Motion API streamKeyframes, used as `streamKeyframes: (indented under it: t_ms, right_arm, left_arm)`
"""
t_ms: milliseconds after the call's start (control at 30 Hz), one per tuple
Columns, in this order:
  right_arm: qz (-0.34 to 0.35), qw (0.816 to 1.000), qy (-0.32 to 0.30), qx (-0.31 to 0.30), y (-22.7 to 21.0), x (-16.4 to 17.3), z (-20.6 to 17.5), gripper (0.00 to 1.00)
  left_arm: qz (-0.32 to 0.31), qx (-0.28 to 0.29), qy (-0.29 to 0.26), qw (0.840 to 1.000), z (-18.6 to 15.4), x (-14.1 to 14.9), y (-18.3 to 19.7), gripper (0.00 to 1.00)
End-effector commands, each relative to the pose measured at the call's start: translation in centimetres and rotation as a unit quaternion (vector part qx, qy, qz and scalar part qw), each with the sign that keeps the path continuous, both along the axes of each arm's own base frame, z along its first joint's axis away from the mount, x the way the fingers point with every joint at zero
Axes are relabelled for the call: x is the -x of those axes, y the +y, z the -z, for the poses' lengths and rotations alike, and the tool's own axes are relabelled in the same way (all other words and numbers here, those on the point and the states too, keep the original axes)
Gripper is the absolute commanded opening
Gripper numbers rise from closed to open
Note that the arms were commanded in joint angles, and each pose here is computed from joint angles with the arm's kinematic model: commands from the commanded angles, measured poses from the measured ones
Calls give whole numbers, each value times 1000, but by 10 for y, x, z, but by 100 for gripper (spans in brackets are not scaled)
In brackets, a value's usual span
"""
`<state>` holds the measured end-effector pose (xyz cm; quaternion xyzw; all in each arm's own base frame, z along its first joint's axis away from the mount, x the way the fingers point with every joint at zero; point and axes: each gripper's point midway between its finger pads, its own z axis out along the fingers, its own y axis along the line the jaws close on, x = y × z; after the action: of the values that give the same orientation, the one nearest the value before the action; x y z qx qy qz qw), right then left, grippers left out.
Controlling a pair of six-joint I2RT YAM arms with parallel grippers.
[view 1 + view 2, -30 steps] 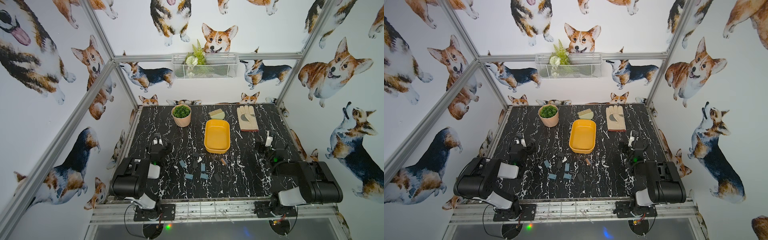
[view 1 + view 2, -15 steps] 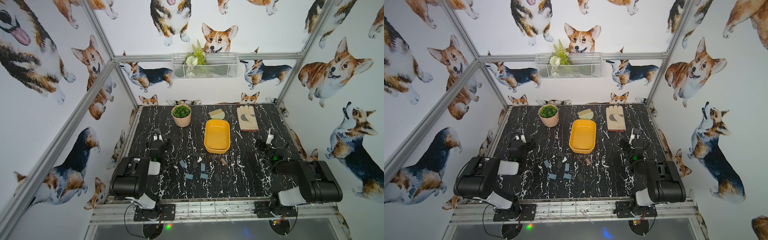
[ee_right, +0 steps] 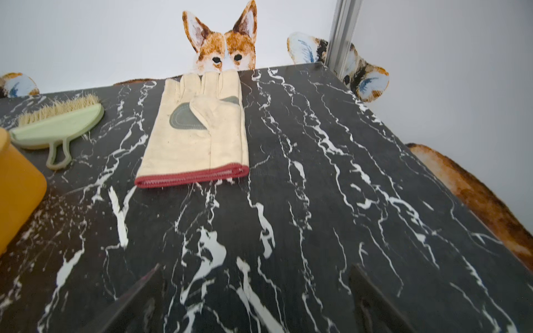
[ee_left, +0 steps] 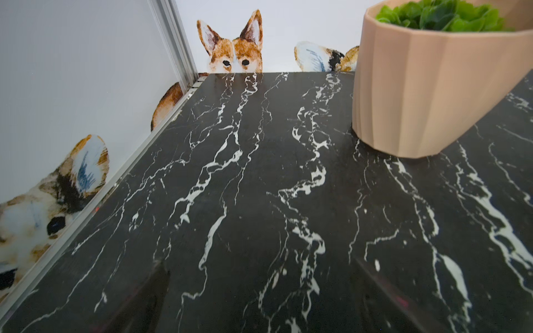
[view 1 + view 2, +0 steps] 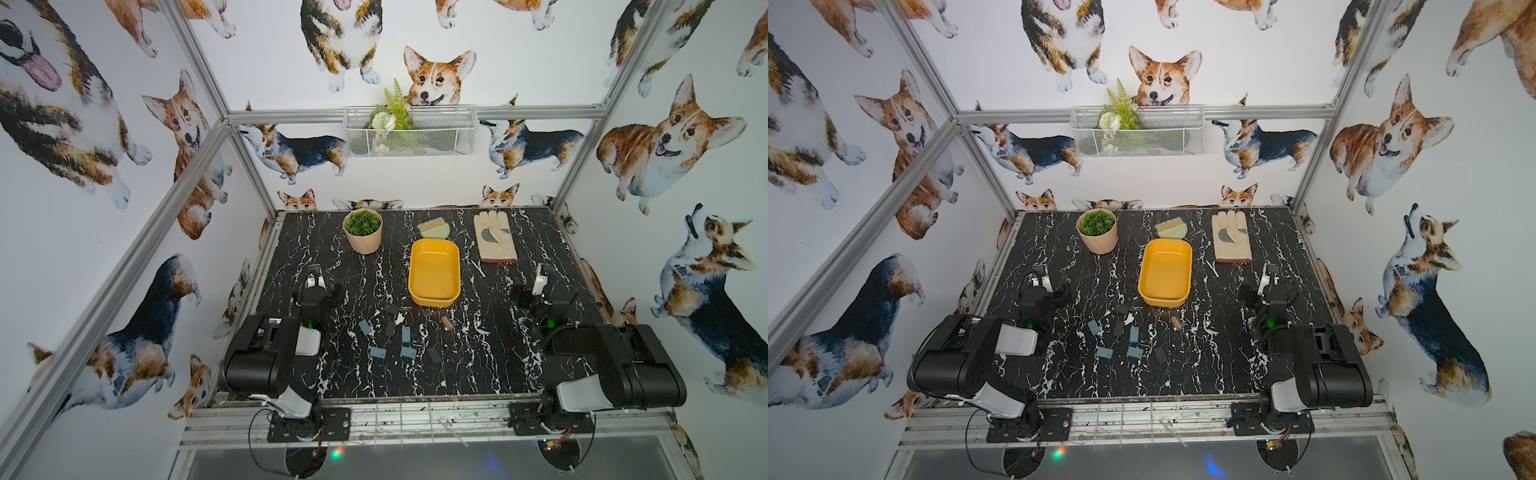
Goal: Put the eraser in the storage box
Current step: Pick up the eraser from the center of the board.
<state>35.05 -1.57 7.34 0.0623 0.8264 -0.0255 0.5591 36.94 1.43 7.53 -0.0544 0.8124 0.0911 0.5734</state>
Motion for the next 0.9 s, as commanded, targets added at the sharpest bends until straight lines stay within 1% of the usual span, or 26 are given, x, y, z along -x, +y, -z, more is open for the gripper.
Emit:
streamKeyframes:
  t_ms: [0,167,300,367,400,600,667,700,733,767,833,867]
  right_arm:
    - [-5,998,-58,-2,2,-5,-25,99]
    - [-3,999,-34,-1,1,-15,-20,100]
    - [8,1000,-6,0,-2,-24,-17,100]
    - [9,1000,-9,-1,-3,-24,-18,100]
    - [8,1000,-6,-3,-3,-25,-17,99]
    - [6,1000,-6,-11,-4,-25,-17,100]
    - [23,1000,-15,-9,-9,-23,-23,100]
    - [39,999,-6,-8,-15,-23,-26,99]
    - [49,999,5,-11,-17,-23,-32,99]
    - [49,999,12,-10,-16,-24,-40,99]
    - [52,998,16,17,-9,-24,-61,100]
    - [57,998,9,16,-4,-25,-74,99]
  left_arm:
    - [-8,3,-59,998,-26,-5,3,100]
    - [-3,1,-40,999,-23,-12,0,100]
    - [6,-2,-2,1000,-16,-24,-4,100]
    - [10,0,-14,1000,-19,-22,-4,100]
    - [3,2,-5,1000,-17,-24,-2,100]
    - [4,3,-7,1000,-18,-24,-2,100]
    - [-21,4,-13,1000,-25,-20,6,100]
    - [-13,12,-17,1000,-27,-18,4,100]
    - [-14,-5,-32,999,-34,-16,5,100]
    - [-34,-14,-33,999,-43,-12,8,100]
    - [-61,-9,-21,998,-69,-8,14,100]
    - [-75,4,-22,997,-90,-8,17,100]
